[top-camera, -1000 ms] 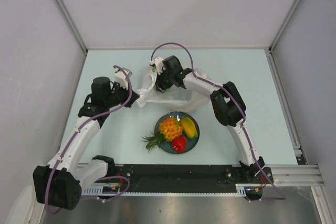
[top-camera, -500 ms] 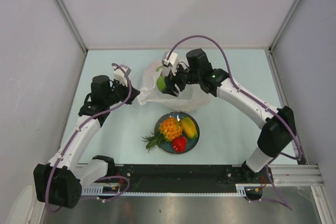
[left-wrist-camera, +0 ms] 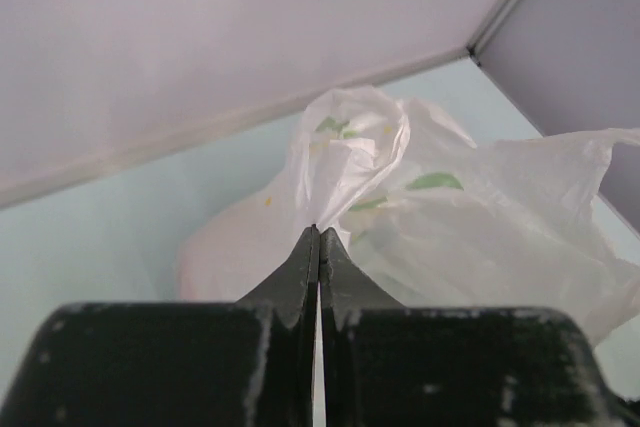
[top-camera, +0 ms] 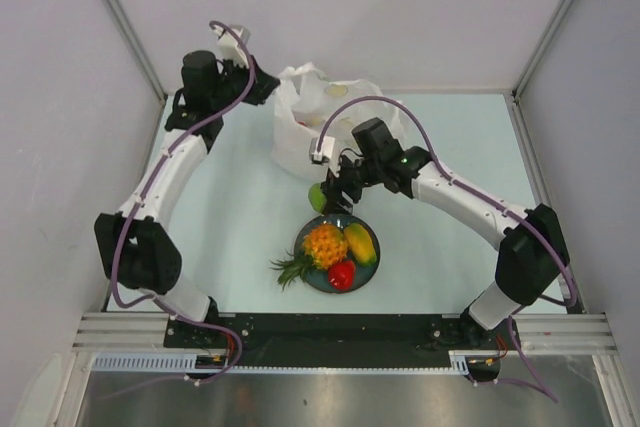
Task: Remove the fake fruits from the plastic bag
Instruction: Place the fake fruit on the plate.
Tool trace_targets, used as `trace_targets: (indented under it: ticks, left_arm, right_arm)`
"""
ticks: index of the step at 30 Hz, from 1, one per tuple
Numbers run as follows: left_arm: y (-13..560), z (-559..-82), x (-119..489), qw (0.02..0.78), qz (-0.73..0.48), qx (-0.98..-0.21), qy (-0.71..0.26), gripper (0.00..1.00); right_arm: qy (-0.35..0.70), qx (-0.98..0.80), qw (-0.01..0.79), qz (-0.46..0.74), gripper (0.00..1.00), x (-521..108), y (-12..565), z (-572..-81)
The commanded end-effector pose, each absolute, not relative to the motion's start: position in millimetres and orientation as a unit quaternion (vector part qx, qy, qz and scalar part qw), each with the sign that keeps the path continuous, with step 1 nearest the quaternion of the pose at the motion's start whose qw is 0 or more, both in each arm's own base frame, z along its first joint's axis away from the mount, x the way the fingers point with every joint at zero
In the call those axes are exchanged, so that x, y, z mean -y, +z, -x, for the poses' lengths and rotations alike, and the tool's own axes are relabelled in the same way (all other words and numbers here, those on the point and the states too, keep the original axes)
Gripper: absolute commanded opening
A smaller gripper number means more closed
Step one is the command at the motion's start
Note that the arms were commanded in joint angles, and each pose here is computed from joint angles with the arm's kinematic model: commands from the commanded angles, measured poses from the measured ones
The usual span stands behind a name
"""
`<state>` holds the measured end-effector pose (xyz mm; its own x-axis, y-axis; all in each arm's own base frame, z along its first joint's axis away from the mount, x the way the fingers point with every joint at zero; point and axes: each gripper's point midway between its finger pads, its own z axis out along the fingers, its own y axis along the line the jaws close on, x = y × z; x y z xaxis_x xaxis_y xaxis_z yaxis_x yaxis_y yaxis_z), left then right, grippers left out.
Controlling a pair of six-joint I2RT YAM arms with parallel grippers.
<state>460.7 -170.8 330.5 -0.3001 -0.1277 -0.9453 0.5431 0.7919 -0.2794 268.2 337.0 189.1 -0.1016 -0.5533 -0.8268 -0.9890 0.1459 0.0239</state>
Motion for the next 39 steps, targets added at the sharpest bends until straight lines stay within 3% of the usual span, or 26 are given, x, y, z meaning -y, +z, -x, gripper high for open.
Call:
trace_targets:
  ticks: [1, 15, 39]
  left_arm:
    - [385, -479, 168, 0.635, -0.149, -0.711, -0.262, 0.0]
    - [342, -425, 162, 0.603, -0.148, -0.735, -0.271, 0.0]
    - [329, -413, 160, 0.595, -0.147, -0.742, -0.27, 0.0]
  right_arm:
    - [0.294, -0.652, 0.369, 0.594, 0.48, -341, 186, -286]
    - [0.263, -0.659, 0.307, 0.634, 0.51, -309, 120, -307]
    - [0.271, -0.634, 0.23, 0.687, 0.57, -303, 84, -270]
